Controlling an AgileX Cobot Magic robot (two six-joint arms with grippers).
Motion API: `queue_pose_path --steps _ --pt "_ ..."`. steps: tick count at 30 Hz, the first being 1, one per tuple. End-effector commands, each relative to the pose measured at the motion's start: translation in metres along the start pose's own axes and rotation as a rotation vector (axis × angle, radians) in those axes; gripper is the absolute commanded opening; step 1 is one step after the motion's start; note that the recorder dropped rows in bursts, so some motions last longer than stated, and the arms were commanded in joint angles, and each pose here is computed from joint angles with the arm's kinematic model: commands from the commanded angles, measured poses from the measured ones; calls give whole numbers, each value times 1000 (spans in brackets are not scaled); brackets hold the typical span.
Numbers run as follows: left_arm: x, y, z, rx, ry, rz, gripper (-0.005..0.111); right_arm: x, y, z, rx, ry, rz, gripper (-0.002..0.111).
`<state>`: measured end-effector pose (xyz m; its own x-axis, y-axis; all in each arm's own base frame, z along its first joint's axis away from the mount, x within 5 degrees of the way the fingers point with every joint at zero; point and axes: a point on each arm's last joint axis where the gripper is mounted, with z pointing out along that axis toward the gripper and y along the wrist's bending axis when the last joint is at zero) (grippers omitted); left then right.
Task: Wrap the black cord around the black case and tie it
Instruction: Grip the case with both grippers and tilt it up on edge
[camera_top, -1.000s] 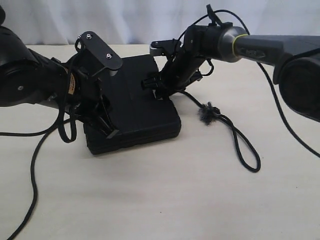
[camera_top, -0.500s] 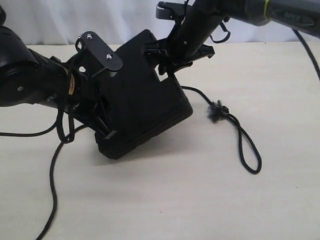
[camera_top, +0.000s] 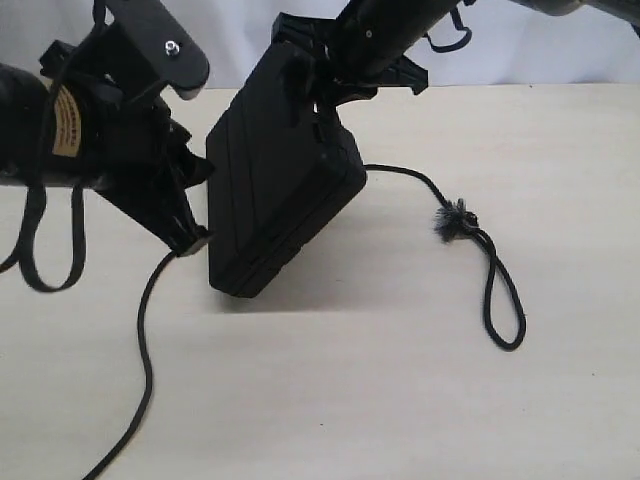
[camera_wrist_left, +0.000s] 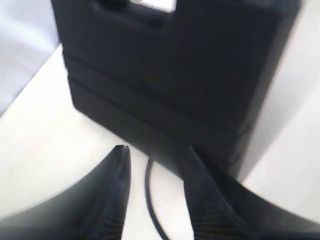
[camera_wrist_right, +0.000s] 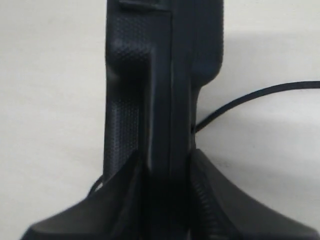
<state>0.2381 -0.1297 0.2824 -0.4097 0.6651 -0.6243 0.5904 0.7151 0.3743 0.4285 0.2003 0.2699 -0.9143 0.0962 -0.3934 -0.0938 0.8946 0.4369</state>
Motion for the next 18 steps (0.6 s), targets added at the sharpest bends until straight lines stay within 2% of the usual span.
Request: queue_pose_path --steps 1,4,8,10,11,14,18 --pt "13 -25 -1 61 -19 59 36 -11 16 -16 -136 -103 85 4" --pt "27 -37 9 99 -82 77 36 -11 18 -17 -160 -103 86 4" --pt "37 -53 23 157 -244 88 37 -11 18 -17 -161 -106 86 4" --pt "39 -60 30 183 -295 137 43 -11 18 -17 -160 -104 85 4" --pt "40 -64 39 202 -297 140 55 -10 18 -17 -159 -99 85 4" --pt "44 -70 53 226 -267 150 72 -10 18 -17 -159 -99 85 4" --pt "50 -73 69 243 -248 152 73 -10 18 -17 -159 -99 85 4"
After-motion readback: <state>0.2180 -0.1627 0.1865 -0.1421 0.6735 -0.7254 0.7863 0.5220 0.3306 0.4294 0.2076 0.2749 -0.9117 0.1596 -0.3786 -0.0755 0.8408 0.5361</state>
